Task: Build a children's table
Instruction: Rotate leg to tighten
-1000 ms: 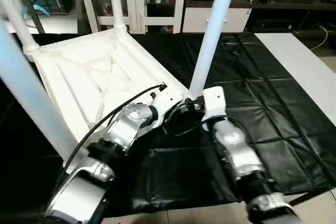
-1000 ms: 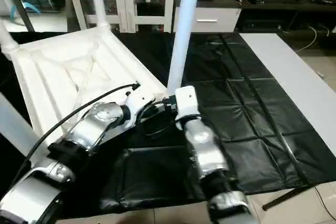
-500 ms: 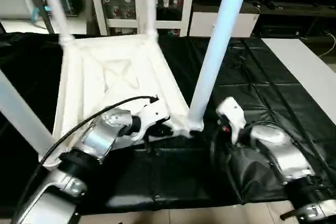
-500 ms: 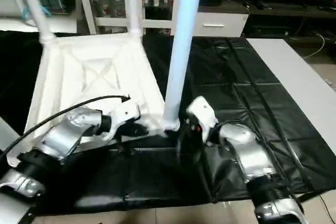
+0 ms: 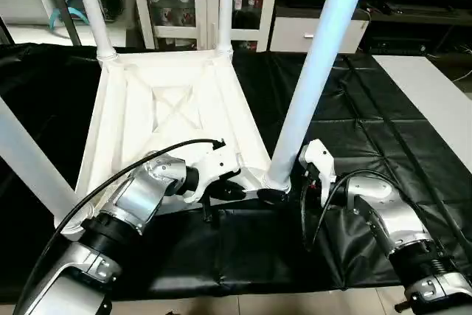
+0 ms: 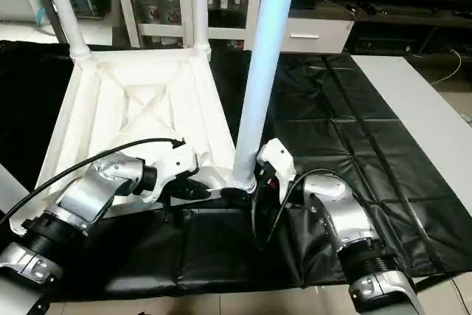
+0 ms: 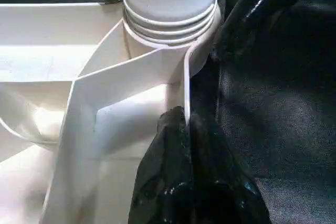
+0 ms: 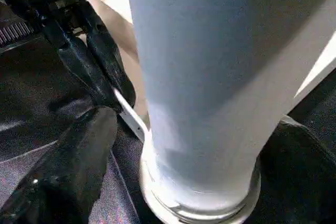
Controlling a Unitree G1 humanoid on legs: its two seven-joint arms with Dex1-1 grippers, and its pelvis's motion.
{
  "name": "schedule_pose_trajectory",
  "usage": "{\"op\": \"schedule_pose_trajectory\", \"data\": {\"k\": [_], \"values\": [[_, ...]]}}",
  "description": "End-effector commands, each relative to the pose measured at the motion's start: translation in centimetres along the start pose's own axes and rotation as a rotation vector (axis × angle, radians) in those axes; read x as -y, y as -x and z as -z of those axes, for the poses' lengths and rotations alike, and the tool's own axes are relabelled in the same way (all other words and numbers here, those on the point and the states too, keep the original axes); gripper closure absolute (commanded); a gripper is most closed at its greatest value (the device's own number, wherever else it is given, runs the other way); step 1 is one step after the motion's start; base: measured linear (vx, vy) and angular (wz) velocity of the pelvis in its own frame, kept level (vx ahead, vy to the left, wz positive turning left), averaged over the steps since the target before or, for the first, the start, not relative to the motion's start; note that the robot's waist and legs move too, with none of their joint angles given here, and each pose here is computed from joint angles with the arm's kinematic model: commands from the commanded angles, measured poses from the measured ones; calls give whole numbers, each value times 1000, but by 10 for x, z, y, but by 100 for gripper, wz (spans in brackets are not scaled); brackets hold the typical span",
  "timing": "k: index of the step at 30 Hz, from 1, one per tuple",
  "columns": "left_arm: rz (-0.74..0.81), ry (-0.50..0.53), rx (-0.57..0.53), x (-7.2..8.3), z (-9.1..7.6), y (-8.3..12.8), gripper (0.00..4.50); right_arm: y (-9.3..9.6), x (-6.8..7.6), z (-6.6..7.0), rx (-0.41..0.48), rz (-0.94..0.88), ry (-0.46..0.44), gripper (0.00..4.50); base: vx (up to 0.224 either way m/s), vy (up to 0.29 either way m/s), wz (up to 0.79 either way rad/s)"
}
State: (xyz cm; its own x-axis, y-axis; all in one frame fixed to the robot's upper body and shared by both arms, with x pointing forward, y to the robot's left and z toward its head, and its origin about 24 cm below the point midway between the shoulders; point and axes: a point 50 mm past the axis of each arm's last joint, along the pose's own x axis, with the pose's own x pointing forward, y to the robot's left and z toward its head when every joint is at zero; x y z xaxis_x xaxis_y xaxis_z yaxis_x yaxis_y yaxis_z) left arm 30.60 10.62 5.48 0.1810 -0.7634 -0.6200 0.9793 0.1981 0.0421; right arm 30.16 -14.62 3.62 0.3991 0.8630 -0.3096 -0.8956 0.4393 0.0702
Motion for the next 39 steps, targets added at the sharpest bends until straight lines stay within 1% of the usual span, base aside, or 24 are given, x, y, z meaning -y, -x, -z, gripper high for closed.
{"op": "schedule_pose_trajectory", "data": {"k": [1, 2, 3, 11, 12, 18, 20, 21, 25, 28, 29, 30, 31, 35, 37, 38, 39], "values": [[111, 57, -99, 18, 22, -15, 450, 1, 4, -4, 5, -1, 21, 70, 0, 0, 0], [110, 58, -100, 18, 23, -14, 450, 0, 4, -4, 7, 0, 19, 70, 0, 0, 0], [109, 59, -101, 18, 23, -14, 450, 1, 5, -4, 7, 3, 20, 92, 0, 0, 0], [106, 61, -105, 18, 25, -14, 450, 1, 7, -3, 3, 0, 23, 159, 0, 0, 0], [105, 61, -105, 18, 25, -14, 450, 1, 7, -3, 4, 0, 25, 175, 0, 0, 0], [100, 59, -112, 18, 26, -15, 450, -1, 4, -1, 6, -18, 22, 185, 0, 0, 0], [103, 64, -108, 19, 26, -14, 450, -3, 1, 2, 7, -24, 18, 186, 0, 0, 0], [103, 67, -108, 19, 27, -13, 450, -4, -1, 5, 14, -15, 9, 186, 0, 0, 0], [90, 70, -111, 19, 29, -12, 450, -6, 0, 6, 39, 28, -7, 187, 0, 0, 0], [13, 101, -81, 12, 25, -18, 450, -15, 7, 8, 107, 259, -99, 187, 0, 0, 0], [-40, 125, -58, 7, 21, -22, 450, -19, 9, 10, 132, 345, -150, 188, 0, 0, 0], [-127, 159, -31, -1, 15, -28, 450, -24, 11, 13, 150, 468, -223, 188, 0, 0, 0], [-127, 159, -31, -1, 15, -28, 450, -24, 11, 13, 150, 468, -223, 188, 0, 0, 0], [-240, 190, -13, -11, 9, -37, 450, -31, 17, 19, 117, 658, -310, 188, 0, 0, 0], [-264, 196, -6, -13, 7, -38, 450, -33, 19, 19, 109, 692, -320, 188, 0, 0, 0], [-328, 207, 7, -18, 2, -43, 450, -42, 20, 20, 62, 797, -345, 188, 0, 0, 0], [-347, 209, 10, -20, 1, -44, 450, -45, 20, 20, 43, 830, -351, 188, 0, 0, 0]]}}
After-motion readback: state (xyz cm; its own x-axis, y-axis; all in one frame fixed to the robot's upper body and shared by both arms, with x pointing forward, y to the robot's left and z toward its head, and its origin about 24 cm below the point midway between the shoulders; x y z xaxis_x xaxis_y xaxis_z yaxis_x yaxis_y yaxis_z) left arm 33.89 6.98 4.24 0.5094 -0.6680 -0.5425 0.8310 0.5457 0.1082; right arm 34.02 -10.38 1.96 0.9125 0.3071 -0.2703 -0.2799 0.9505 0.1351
